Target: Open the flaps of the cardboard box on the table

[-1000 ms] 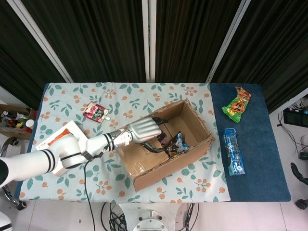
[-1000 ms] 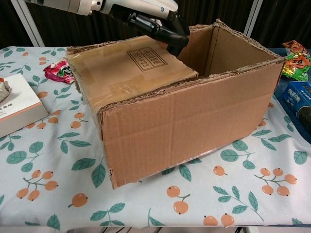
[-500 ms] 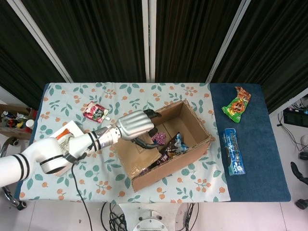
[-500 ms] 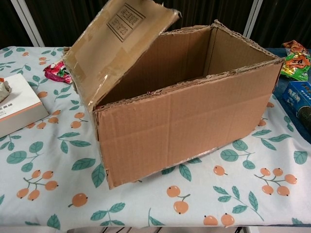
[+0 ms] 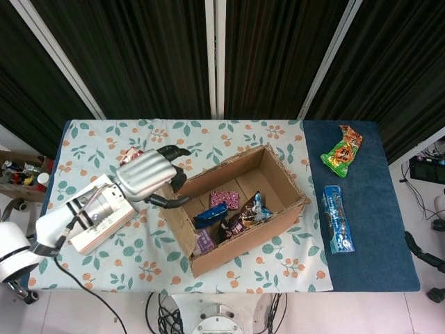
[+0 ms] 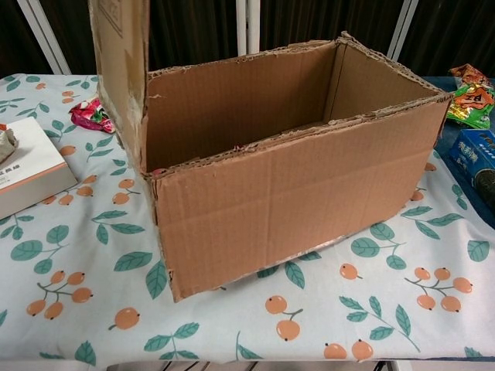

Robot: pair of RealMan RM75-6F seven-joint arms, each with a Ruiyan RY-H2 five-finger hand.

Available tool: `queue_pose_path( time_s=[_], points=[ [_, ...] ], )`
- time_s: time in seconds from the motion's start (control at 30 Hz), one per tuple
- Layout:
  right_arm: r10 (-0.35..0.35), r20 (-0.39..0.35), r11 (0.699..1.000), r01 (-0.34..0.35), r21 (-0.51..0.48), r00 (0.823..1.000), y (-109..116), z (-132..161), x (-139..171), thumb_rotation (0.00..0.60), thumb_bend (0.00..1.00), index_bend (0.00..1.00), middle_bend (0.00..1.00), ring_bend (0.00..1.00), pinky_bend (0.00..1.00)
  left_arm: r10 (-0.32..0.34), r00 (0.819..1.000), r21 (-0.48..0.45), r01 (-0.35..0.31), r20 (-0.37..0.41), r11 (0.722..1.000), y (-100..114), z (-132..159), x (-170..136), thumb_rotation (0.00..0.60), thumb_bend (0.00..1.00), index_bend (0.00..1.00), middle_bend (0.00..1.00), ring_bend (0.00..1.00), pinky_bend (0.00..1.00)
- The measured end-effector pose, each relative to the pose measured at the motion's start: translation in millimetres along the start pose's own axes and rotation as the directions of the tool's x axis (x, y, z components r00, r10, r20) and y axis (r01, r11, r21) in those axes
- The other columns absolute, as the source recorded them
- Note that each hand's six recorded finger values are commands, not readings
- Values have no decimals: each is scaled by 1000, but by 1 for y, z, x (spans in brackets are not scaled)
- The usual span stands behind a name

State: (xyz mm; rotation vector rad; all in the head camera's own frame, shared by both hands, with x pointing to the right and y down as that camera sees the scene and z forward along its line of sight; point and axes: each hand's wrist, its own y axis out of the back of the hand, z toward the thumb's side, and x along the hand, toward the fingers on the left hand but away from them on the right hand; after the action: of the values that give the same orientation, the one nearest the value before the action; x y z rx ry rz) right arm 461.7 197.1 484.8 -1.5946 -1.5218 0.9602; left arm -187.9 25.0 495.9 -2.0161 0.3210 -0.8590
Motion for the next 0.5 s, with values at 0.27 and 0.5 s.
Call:
queue_pose_path(
  time_s=[0.27, 0.5],
  points=[
    [35, -23, 999, -35, 5, 999, -12, 10, -4, 600, 176, 0, 0, 0, 0, 11, 994, -42, -16, -111, 999, -10, -27, -55, 0, 288, 635, 612, 151, 152],
    [62, -24, 998, -62, 9, 998, -15, 10, 0, 600, 176, 0, 0, 0, 0, 26, 968, -119, -57, -251, 991, -31, -58, -113, 0, 228, 545, 584, 157, 153]
  ],
)
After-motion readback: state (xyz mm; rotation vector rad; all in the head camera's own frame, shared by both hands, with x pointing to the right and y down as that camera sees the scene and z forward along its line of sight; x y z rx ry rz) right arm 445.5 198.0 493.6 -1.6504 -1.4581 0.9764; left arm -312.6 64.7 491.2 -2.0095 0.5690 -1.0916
